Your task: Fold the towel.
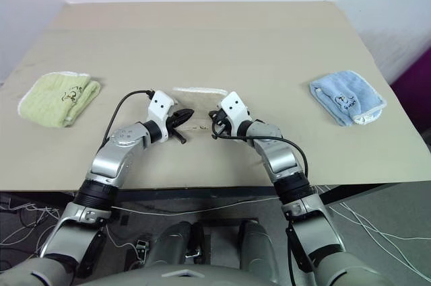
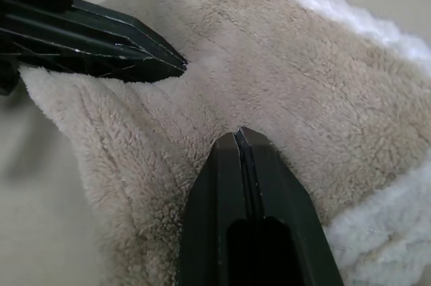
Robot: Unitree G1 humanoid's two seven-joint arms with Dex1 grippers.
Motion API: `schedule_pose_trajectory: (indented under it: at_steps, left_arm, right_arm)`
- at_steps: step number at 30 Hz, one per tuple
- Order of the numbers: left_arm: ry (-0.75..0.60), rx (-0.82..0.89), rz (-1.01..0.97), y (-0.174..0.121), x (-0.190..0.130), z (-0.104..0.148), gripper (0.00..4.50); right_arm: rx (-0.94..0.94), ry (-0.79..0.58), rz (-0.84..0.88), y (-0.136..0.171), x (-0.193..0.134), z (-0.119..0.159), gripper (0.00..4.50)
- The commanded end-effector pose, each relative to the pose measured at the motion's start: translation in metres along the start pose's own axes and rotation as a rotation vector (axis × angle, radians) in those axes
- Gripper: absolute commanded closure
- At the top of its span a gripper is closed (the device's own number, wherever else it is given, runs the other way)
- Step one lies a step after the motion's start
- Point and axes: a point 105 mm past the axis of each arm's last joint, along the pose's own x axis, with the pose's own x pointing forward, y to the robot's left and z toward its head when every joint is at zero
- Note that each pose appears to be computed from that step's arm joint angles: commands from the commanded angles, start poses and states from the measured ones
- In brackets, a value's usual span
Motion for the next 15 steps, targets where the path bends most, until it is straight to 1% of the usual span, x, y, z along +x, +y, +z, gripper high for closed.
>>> schedule_pose_trajectory:
  at_steps: [1,3,5,7,9,12,15]
  left_arm:
    - [-0.158,-0.082,0.031,0.011,-0.011,0.030,4.39]
    - [-0.198,-0.107,0.048,0.016,-0.015,0.038,4.39]
    - [-0.227,-0.083,0.108,0.035,-0.030,0.049,4.39]
    - [-0.197,0.002,0.174,0.053,-0.044,0.048,4.39]
    - [-0.165,0.050,0.197,0.061,-0.050,0.044,4.39]
    - [-0.124,0.081,0.226,0.073,-0.062,0.036,4.42]
    - [-0.079,0.119,0.242,0.081,-0.074,0.025,4.42]
  right_arm:
    - [-0.011,-0.117,0.011,-0.003,-0.013,0.025,4.50]
    - [-0.011,-0.147,0.008,-0.006,-0.019,0.033,4.50]
    - [0.018,-0.200,-0.012,-0.019,-0.034,0.051,4.50]
    - [0.050,-0.219,-0.013,-0.029,-0.048,0.061,4.50]
    - [0.070,-0.213,-0.011,-0.032,-0.053,0.062,4.50]
    - [0.237,-0.184,0.004,-0.036,-0.058,0.056,3.94]
    - [0.499,-0.126,-0.015,-0.042,-0.056,0.037,3.06]
